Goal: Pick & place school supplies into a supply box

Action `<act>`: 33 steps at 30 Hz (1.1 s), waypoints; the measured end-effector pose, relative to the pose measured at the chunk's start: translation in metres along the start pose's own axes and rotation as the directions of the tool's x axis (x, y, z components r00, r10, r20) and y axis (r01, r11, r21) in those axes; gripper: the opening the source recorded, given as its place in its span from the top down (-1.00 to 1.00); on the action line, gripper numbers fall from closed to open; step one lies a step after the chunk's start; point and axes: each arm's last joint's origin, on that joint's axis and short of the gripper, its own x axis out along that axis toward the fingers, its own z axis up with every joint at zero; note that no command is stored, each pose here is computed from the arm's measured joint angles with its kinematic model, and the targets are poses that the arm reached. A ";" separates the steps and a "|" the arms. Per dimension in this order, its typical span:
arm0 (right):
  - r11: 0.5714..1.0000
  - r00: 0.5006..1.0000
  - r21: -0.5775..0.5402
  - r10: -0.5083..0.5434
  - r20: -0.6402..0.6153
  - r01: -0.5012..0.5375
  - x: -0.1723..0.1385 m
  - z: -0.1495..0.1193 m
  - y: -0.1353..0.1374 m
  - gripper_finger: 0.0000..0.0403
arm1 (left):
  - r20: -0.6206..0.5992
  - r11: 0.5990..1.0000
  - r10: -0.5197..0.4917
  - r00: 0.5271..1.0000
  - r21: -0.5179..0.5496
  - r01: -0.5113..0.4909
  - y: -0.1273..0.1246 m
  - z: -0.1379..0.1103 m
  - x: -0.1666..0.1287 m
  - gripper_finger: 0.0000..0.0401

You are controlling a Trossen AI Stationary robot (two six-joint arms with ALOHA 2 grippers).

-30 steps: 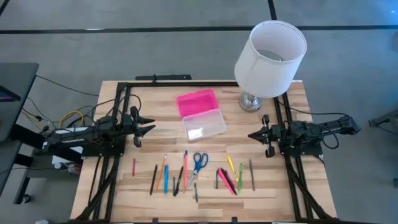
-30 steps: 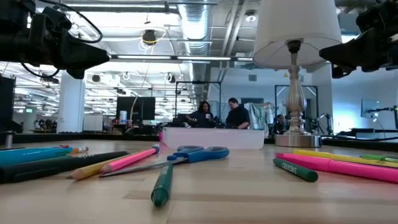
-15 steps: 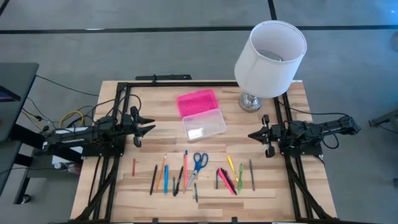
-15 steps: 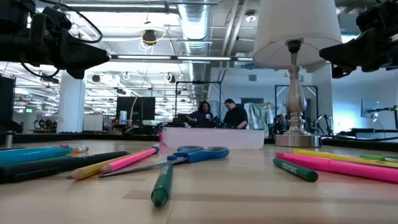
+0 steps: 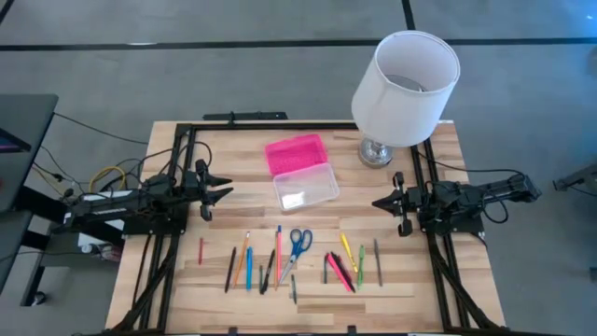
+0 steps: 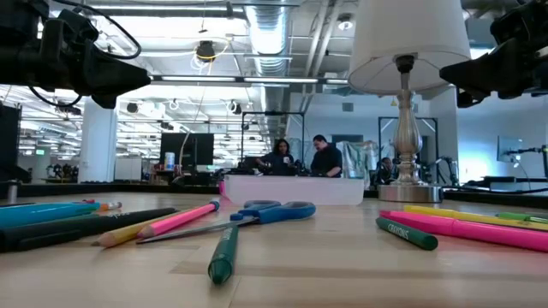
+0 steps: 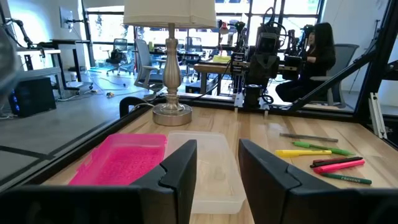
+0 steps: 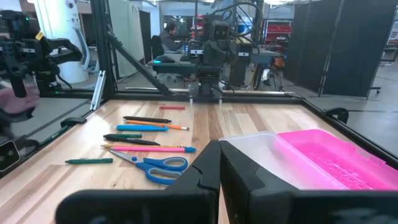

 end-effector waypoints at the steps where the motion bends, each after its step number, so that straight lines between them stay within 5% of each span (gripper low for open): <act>1: 1.000 1.000 0.000 0.000 0.000 0.000 0.000 0.000 0.000 1.00 | 0.000 1.000 0.000 1.000 0.000 0.000 0.000 0.000 0.000 0.43; 12: 1.000 1.000 -0.006 0.000 0.000 0.000 0.000 0.000 0.000 1.00 | 0.000 1.000 0.000 1.000 -0.022 0.000 0.000 0.000 0.000 0.43; 17: 0.964 1.000 -0.267 -0.012 -0.001 0.011 0.000 0.000 -0.001 1.00 | 0.000 0.999 0.000 1.000 -0.036 0.000 0.000 0.000 0.000 0.43; 21: 0.944 1.000 -0.329 -0.009 0.000 0.009 0.000 0.000 -0.001 1.00 | -0.001 0.998 -0.009 1.000 -0.063 0.009 0.000 0.000 0.000 0.43; 25: 0.962 1.000 -0.273 -0.009 0.005 0.010 0.000 0.000 -0.001 1.00 | -0.001 0.999 -0.009 1.000 -0.043 0.009 0.000 0.000 0.000 0.43; 33: 0.995 0.997 0.097 -0.013 0.074 0.005 0.000 0.007 -0.001 1.00 | 0.019 0.999 0.037 0.999 -0.037 -0.036 0.001 0.002 0.000 0.43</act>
